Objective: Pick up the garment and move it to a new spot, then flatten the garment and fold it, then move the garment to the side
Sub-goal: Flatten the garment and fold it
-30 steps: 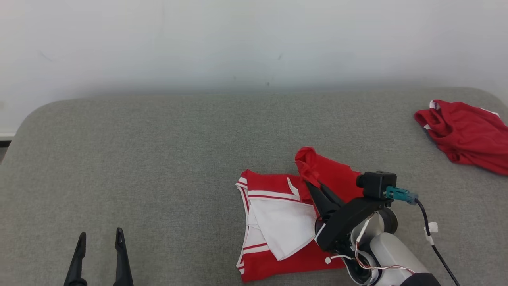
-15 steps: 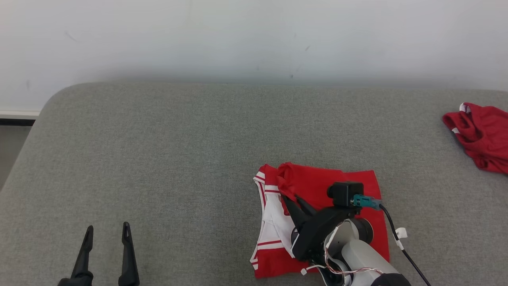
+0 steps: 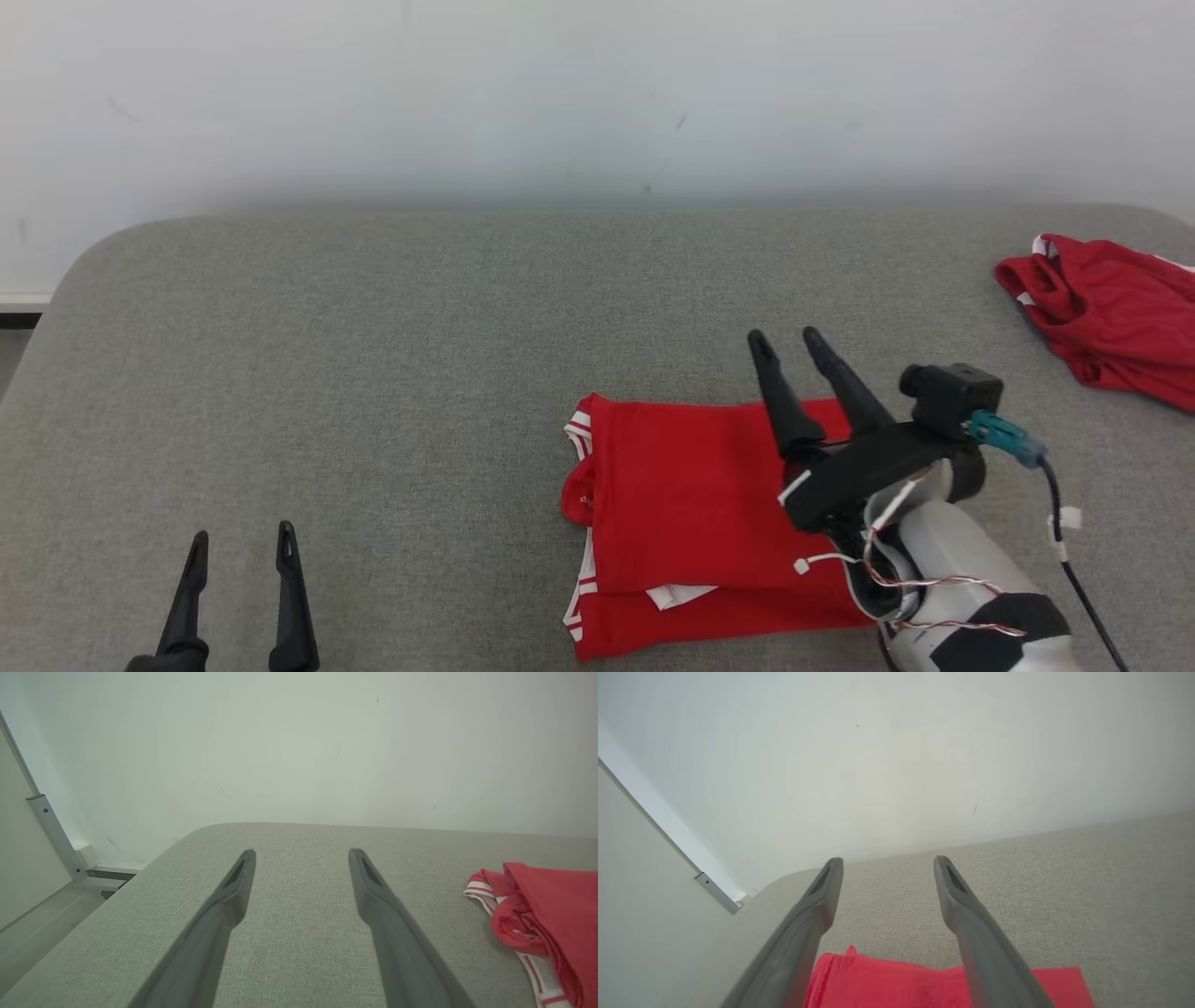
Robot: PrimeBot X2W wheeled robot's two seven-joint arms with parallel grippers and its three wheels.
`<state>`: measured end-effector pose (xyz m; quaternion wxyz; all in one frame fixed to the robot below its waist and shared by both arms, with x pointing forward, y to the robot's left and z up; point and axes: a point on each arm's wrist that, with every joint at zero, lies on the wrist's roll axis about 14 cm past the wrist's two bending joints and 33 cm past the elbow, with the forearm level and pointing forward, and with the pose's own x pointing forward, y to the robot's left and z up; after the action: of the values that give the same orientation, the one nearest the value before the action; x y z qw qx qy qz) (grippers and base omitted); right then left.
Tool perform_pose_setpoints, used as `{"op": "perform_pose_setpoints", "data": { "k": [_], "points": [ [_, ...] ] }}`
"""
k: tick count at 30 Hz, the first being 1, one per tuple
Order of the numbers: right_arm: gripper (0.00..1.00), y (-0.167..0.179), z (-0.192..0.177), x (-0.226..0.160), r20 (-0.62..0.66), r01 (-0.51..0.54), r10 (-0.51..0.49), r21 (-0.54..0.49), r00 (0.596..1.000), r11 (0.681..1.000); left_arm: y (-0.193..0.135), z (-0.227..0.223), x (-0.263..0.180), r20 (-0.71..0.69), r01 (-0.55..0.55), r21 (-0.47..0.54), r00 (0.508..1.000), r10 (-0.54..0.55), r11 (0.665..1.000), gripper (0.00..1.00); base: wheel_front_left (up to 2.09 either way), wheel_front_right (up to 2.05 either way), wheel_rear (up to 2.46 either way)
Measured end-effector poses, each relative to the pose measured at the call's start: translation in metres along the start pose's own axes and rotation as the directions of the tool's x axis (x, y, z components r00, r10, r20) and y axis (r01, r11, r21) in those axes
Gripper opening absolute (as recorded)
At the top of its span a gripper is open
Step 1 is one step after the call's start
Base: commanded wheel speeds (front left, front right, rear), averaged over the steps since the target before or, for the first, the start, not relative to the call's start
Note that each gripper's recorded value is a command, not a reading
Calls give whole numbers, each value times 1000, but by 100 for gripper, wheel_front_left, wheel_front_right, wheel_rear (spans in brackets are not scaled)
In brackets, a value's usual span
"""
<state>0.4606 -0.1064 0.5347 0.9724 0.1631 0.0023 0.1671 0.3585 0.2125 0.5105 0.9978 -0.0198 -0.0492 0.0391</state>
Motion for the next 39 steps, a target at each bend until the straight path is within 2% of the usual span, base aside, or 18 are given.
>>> {"op": "perform_pose_setpoints", "data": {
  "k": [8, 17, 27, 30, 39],
  "points": [
    [100, -53, 38, -44, 133, 125, -118, -48, 984, 991, -8, 8, 2, 25, 26, 4, 999, -26, 1000, 100, 0, 0, 0],
    [100, -74, 41, -100, 191, 223, -208, -64, 959, 973, -19, 13, 4, 42, 61, 23, 997, -62, 998, 100, 0, 0, 0],
    [100, -79, 27, -147, 200, 315, -294, -80, 935, 946, -24, 16, 2, 50, 85, 36, 995, -86, 996, 100, 0, 0, 0],
    [100, -77, 21, -153, 186, 319, -299, -92, 936, 943, -26, 12, -1, 34, 99, 69, 994, -102, 993, 100, 0, 0, 0],
    [100, -72, 16, -160, 182, 332, -314, -81, 932, 940, -24, 9, -5, 24, 108, 80, 994, -110, 991, 100, 0, 0, 0]
  ]
}}
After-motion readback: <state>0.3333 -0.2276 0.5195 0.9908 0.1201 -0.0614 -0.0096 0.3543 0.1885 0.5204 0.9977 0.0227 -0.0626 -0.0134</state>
